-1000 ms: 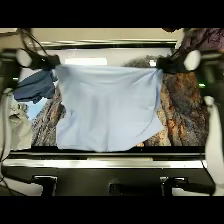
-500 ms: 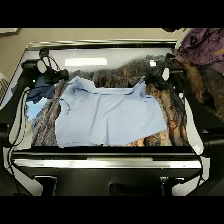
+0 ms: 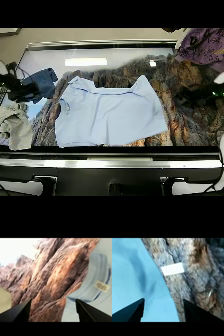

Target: Fold the clothes and pants, and hang the long-sleeved shirts on hangers.

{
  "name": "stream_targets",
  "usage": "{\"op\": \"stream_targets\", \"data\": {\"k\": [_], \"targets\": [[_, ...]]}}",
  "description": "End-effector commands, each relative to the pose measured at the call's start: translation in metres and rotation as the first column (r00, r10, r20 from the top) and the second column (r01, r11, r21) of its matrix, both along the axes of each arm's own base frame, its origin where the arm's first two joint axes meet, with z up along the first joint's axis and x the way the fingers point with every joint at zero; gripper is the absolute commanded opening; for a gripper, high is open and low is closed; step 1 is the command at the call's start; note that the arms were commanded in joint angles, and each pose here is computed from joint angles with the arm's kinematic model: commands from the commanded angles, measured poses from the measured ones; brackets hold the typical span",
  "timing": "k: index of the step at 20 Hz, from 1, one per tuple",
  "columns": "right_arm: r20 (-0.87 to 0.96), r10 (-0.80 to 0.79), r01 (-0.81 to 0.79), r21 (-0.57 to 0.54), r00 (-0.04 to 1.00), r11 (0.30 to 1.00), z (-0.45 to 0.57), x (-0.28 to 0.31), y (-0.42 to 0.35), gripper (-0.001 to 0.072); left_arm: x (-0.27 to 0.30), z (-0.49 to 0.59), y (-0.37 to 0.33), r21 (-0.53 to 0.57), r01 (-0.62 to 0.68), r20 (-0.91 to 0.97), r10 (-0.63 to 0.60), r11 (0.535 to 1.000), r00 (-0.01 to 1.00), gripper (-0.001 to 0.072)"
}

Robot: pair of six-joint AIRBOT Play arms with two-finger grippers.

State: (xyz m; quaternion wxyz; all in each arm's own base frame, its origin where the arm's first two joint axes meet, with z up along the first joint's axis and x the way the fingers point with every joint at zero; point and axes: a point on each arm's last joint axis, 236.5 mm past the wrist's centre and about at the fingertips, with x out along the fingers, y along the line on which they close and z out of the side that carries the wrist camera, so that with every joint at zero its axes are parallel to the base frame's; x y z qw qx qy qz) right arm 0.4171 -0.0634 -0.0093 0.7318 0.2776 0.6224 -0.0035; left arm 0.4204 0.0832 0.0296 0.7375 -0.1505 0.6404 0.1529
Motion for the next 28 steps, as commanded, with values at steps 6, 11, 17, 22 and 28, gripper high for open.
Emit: {"op": "stream_targets", "data": {"k": [6, 11, 17, 22, 28], "targets": [[-0.136, -0.008, 0.039, 0.229, 0.991, 0.973, -0.079, -0.103, 0.043, 0.0545, -0.105, -0.045, 0.009, -0.008, -0.051, -0.214, 0.048, 0.999, 0.976, 0.0615], [-0.145, 0.002, 0.029, 0.215, 0.989, 0.976, -0.086, -0.102, 0.054, 0.0522, -0.113, -0.053, 0.011, 0.004, -0.049, -0.249, 0.048, 0.999, 0.967, 0.0614], [-0.141, 0.03, 0.002, 0.225, 0.99, 0.974, -0.09, -0.094, 0.074, 0.0039, -0.137, -0.056, 0.004, -0.029, 0.044, -0.288, -0.05, 0.999, 0.956, 0.0597], [-0.093, 0.014, 0.006, 0.211, 0.996, 0.978, -0.069, -0.088, 0.073, 0.0039, -0.17, -0.083, -0.07, -0.401, -0.035, 0.004, 0.04, 0.915, 0.999, 0.0597], [-0.046, 0.002, 0.008, 0.208, 0.999, 0.978, -0.051, -0.083, 0.074, 0.0039, -0.193, -0.109, -0.128, -0.564, 0.016, 0.044, 0.01, 0.825, 0.999, 0.0597]]}}
